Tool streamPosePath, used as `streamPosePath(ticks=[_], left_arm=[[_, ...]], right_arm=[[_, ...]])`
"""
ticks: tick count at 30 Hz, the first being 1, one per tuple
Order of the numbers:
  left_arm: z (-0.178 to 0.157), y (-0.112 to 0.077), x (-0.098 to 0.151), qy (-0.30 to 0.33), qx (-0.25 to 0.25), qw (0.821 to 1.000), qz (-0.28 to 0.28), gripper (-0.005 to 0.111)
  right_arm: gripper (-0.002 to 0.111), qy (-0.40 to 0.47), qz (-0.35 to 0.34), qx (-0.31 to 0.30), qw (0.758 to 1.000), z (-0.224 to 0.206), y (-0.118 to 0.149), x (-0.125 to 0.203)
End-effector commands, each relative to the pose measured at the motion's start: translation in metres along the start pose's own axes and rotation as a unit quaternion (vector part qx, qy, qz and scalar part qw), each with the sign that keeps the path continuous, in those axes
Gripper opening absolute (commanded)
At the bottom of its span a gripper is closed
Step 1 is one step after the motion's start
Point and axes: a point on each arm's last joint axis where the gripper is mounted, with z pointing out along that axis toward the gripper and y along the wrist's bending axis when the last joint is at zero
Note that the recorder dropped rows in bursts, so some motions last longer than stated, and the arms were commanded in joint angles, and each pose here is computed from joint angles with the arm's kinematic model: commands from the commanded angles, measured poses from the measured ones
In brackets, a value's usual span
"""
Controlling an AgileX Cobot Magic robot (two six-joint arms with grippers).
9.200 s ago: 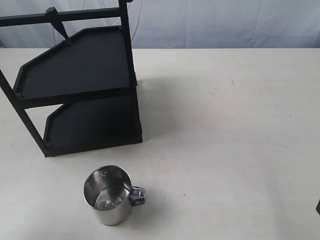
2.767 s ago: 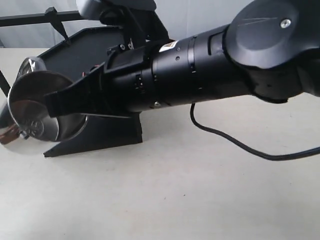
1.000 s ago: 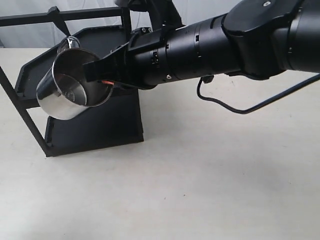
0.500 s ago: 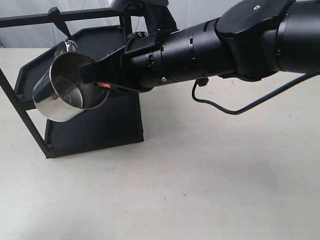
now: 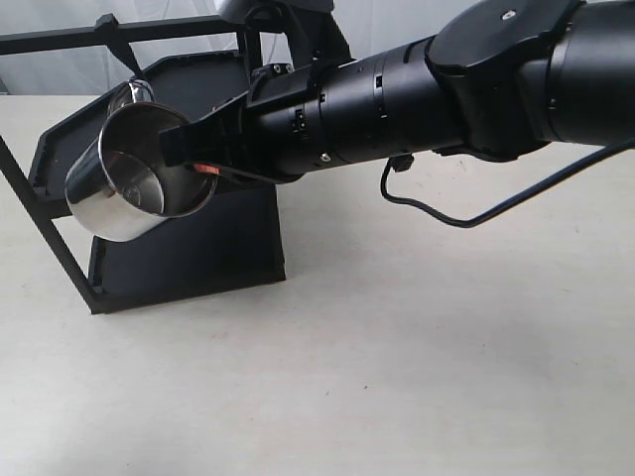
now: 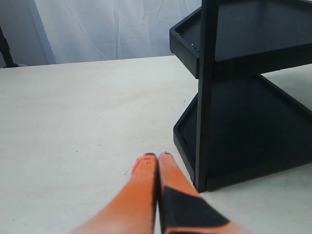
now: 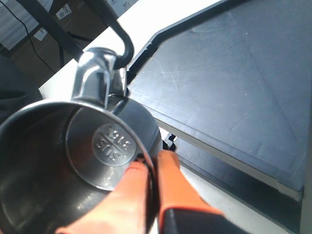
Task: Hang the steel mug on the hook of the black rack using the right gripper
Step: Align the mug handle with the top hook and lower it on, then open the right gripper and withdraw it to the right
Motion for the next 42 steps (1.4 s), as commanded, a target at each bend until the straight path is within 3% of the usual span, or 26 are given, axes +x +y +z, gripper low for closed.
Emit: streamPosePath(ticks=[1,6,20,31,33,37,42], left_arm=[[0.000,0.000,-0.001,-0.003,0.000,1.000,0.000,0.000],[0.000,0.000,-0.001,-0.003,0.000,1.000,0.000,0.000],[0.000,0.000,-0.001,-0.003,0.000,1.000,0.000,0.000],[0.000,0.000,-0.001,-0.003,0.000,1.000,0.000,0.000],[0.000,0.000,-0.001,-0.003,0.000,1.000,0.000,0.000],[0.000,0.000,-0.001,-0.003,0.000,1.000,0.000,0.000],[0.000,0.000,-0.001,-0.003,0.000,1.000,0.000,0.000]], right_arm=[[0.005,0.008,-0.004,0.003,1.000,0.001,-0.004,0.002],[0.029,0.009,-0.007,0.003,1.000,0.001,-0.004,0.002],[0.029,0.001,-0.010,0.001,1.000,-0.004,-0.001,-0.001],[0.029,-0.007,-0.095,0.033,0.995,-0.055,0.019,-0.015],[0.026,0.005,-0.114,0.045,0.992,-0.067,0.022,-0.014],[-0.001,0.041,-0.138,0.096,0.985,-0.094,0.024,-0.011],[-0.001,0.011,-0.098,0.161,0.982,-0.126,0.019,0.006]])
